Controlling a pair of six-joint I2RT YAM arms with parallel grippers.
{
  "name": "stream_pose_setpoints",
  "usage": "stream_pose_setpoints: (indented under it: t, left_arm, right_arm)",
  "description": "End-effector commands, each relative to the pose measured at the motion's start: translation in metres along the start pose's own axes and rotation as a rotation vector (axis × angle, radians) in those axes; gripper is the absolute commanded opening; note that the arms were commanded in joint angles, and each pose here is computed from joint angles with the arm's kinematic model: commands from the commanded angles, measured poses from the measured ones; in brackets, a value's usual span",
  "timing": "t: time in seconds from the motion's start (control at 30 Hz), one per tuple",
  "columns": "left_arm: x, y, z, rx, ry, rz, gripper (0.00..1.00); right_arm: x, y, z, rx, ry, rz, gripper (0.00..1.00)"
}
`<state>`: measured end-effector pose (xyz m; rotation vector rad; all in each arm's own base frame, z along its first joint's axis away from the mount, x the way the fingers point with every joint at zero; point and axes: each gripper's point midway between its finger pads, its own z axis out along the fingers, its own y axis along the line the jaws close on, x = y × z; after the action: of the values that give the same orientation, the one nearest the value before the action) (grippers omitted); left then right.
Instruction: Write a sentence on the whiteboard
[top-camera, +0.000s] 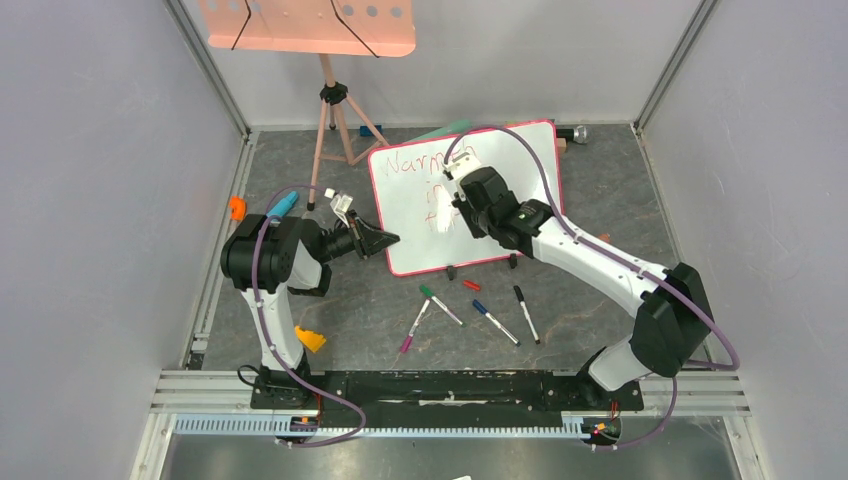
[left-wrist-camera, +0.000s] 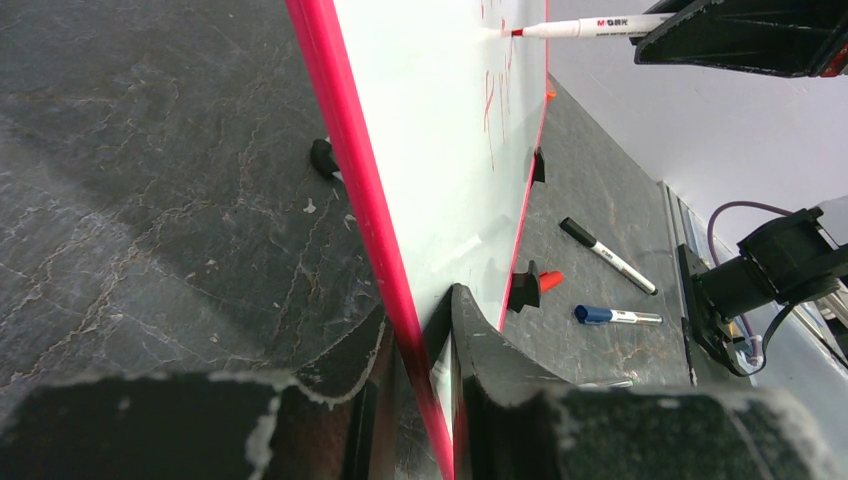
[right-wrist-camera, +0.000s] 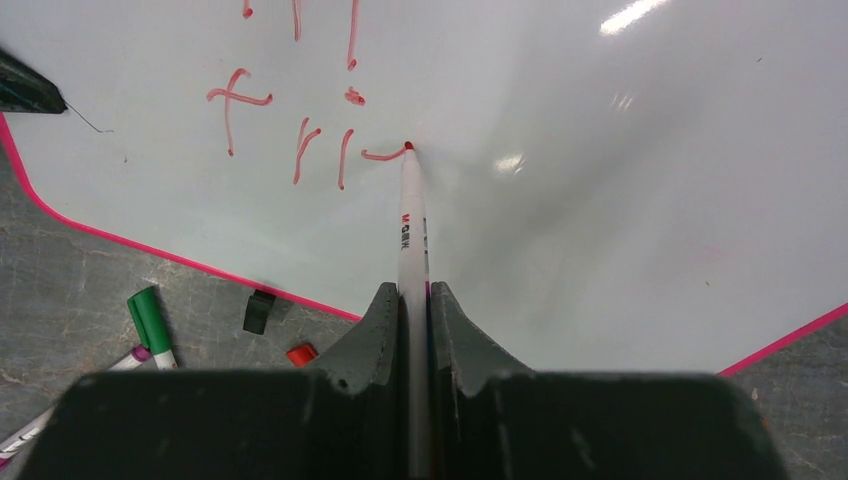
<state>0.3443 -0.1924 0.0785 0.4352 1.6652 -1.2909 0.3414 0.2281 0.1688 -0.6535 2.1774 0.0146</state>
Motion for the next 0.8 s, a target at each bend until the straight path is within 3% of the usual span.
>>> stream_pose_setpoints:
  t: [0.0,0.4,0.77]
  left_arm:
    - [-0.019,0.031,-0.002,-0.123,-0.089,0.144,0.07]
    - [-0.019,0.031,-0.002,-0.125,-0.09,0.148,0.07]
    - [-0.019,0.032,-0.002,-0.126,-0.09,0.145,0.07]
  right_arm:
    - [-0.023,-0.011,0.004,0.024,-0.05,0.017,0.0]
    - [-0.004,0.009,0.009,-0.077,-0.015,0.0,0.0]
    - [0.023,0.006,0.005,-0.065,0.044,-0.009,0.0]
